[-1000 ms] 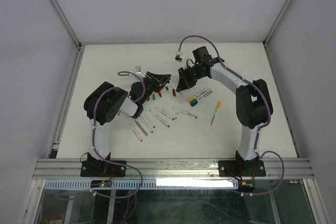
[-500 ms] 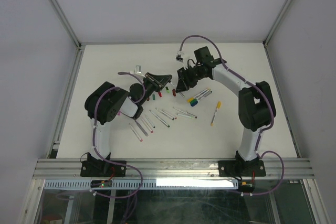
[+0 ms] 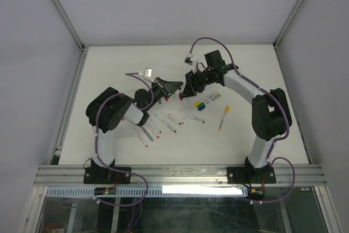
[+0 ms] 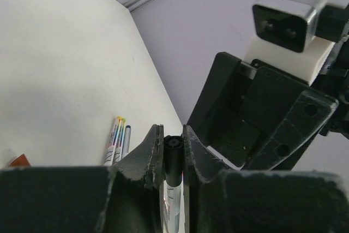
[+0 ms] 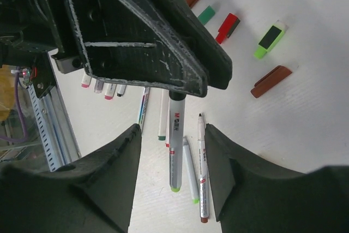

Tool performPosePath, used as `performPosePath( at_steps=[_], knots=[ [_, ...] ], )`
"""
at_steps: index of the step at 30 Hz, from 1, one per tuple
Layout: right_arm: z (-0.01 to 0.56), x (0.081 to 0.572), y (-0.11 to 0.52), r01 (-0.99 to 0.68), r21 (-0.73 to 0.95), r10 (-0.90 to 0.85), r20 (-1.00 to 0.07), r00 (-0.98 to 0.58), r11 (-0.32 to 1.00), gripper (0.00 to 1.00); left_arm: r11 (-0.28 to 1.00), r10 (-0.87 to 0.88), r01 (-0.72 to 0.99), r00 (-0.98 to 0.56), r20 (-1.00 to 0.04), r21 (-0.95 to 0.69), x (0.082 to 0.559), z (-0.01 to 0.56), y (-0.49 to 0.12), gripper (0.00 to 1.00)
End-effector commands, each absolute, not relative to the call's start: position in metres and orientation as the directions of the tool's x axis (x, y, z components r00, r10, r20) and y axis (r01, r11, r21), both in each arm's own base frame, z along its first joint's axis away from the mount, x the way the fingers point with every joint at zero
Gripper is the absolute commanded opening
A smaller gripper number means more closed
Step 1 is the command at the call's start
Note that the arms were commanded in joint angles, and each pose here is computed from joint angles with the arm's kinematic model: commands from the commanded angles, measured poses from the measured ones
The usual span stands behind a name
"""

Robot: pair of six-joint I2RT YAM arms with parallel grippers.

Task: Open the pen caps
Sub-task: Open the pen cap from the pen.

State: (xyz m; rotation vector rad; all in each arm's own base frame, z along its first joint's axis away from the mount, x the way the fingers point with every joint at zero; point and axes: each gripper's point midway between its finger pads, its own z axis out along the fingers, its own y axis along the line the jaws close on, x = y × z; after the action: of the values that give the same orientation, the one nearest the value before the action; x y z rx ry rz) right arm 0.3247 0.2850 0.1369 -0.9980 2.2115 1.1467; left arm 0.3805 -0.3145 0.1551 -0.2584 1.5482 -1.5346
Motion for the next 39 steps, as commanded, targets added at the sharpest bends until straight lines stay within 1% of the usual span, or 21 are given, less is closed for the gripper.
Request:
performPosePath(
  at_steps=[1,3,5,11,12,13,15,17,22,25,28,31,35,37,39],
  knots=[
    [0.159,0.326,0.294,-0.811,0.459,-0.365,-0.731,-0.577,0.364,0.52,0.084,-0.766,0.690,-0.416,-0.490,-0.719,0.358,0.242,-0.307,0.00],
    [0.155,0.324,0.297,-0.811,0.455,-0.373,-0.727,-0.576,0.368,0.52,0.065,-0.760,0.690,-0.434,-0.483,-0.721,0.358,0.243,-0.309,0.00],
    [0.151,0.322,0.300,-0.812,0.452,-0.382,-0.723,-0.576,0.369,0.49,0.055,-0.760,0.694,-0.437,-0.481,-0.718,0.357,0.246,-0.311,0.00],
    [0.153,0.322,0.300,-0.816,0.448,-0.382,-0.727,-0.571,0.366,0.07,0.069,-0.802,0.719,-0.373,-0.467,-0.692,0.364,0.270,-0.298,0.00],
    [0.153,0.321,0.300,-0.815,0.450,-0.382,-0.726,-0.571,0.365,0.02,0.065,-0.809,0.723,-0.366,-0.461,-0.688,0.365,0.275,-0.295,0.00],
    [0.155,0.321,0.300,-0.816,0.450,-0.381,-0.727,-0.570,0.363,0.00,0.068,-0.819,0.721,-0.355,-0.451,-0.690,0.369,0.278,-0.289,0.00],
    [0.156,0.320,0.299,-0.816,0.451,-0.381,-0.727,-0.571,0.361,0.00,0.069,-0.844,0.706,-0.334,-0.418,-0.704,0.379,0.282,-0.275,0.00],
    [0.156,0.320,0.297,-0.817,0.451,-0.385,-0.726,-0.570,0.360,0.00,0.091,-0.877,0.699,-0.282,-0.389,-0.710,0.392,0.290,-0.254,0.00],
    [0.144,0.321,0.292,-0.813,0.439,-0.408,-0.710,-0.575,0.383,0.00,0.173,-0.937,0.721,-0.089,-0.337,-0.671,0.433,0.337,-0.205,0.00],
    [0.144,0.322,0.291,-0.810,0.438,-0.411,-0.705,-0.578,0.389,0.00,0.269,-0.932,0.696,0.015,-0.362,-0.665,0.459,0.367,-0.188,0.00],
    [0.149,0.323,0.287,-0.813,0.421,-0.408,-0.713,-0.570,0.401,0.00,0.373,-0.907,0.662,0.110,-0.408,-0.650,0.466,0.386,-0.172,0.00],
    [0.156,0.320,0.281,-0.818,0.404,-0.409,-0.720,-0.560,0.409,0.00,0.448,-0.878,0.609,0.164,-0.450,-0.654,0.465,0.385,-0.157,0.00],
    [0.158,0.311,0.268,-0.824,0.359,-0.427,-0.724,-0.542,0.438,0.00,0.491,-0.854,0.574,0.171,-0.491,-0.655,0.452,0.379,-0.146,0.00],
    [0.155,0.310,0.259,-0.823,0.315,-0.435,-0.729,-0.528,0.472,0.00,0.481,-0.849,0.577,0.118,-0.515,-0.660,0.444,0.375,-0.153,0.00],
    [0.145,0.309,0.249,-0.819,0.279,-0.456,-0.719,-0.524,0.501,0.00,0.458,-0.836,0.575,0.018,-0.549,-0.678,0.436,0.363,-0.166,0.00]
  ],
)
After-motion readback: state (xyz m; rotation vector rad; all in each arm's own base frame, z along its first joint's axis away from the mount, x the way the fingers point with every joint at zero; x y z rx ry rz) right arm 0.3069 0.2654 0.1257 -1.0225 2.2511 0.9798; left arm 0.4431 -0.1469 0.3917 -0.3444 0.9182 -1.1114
